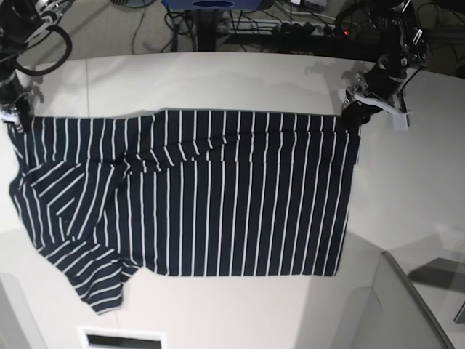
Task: Layout the t-shirt on the table in an organized manner, then fold the t-shirt properly
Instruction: 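Grasp the folded edge corners with both grippers, then lift the folded edge with both grippers and pull it back taut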
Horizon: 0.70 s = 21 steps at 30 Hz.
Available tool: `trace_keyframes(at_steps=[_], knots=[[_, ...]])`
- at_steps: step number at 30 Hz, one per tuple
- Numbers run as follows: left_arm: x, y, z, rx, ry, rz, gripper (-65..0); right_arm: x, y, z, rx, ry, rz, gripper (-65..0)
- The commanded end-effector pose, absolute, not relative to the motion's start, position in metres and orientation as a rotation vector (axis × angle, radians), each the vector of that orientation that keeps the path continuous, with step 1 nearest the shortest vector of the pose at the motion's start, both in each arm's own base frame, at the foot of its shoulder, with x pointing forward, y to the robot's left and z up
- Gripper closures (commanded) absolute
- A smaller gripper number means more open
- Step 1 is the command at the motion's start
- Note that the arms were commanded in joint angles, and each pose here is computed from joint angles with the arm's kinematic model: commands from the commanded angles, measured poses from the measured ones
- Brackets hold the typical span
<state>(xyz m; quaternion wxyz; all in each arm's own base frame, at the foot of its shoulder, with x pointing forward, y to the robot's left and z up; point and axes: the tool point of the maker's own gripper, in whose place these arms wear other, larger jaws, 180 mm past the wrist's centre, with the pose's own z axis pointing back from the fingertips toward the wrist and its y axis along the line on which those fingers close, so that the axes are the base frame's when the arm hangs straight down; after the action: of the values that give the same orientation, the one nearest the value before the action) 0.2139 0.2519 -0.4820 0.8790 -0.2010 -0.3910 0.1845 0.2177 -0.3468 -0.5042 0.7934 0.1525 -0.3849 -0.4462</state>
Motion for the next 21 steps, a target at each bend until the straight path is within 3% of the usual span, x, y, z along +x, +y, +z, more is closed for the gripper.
trace_keyframes(at_steps=[1,4,12,21], knots=[[0.216,0.257,-0.479,-0.406,-0.819,0.377,-14.0,0.218,-0.343,-0.506,0.325,-0.787,-0.914,-0.5],[0.217,0.257,-0.479,-0.406,-0.821,0.376,0.0,0.220,-0.338,-0.507,0.332,-0.779,-0.898,-0.3],[0.222,0.269,-0.465,-0.373,-0.842,0.332,0.0,0.219,-0.338,-0.507,0.331,-0.778,-0.897,-0.3],[0.242,0.277,-0.421,-0.300,-0.858,0.161,0.0,0.227,-0.368,-0.467,0.260,-0.818,-0.781,-0.2]])
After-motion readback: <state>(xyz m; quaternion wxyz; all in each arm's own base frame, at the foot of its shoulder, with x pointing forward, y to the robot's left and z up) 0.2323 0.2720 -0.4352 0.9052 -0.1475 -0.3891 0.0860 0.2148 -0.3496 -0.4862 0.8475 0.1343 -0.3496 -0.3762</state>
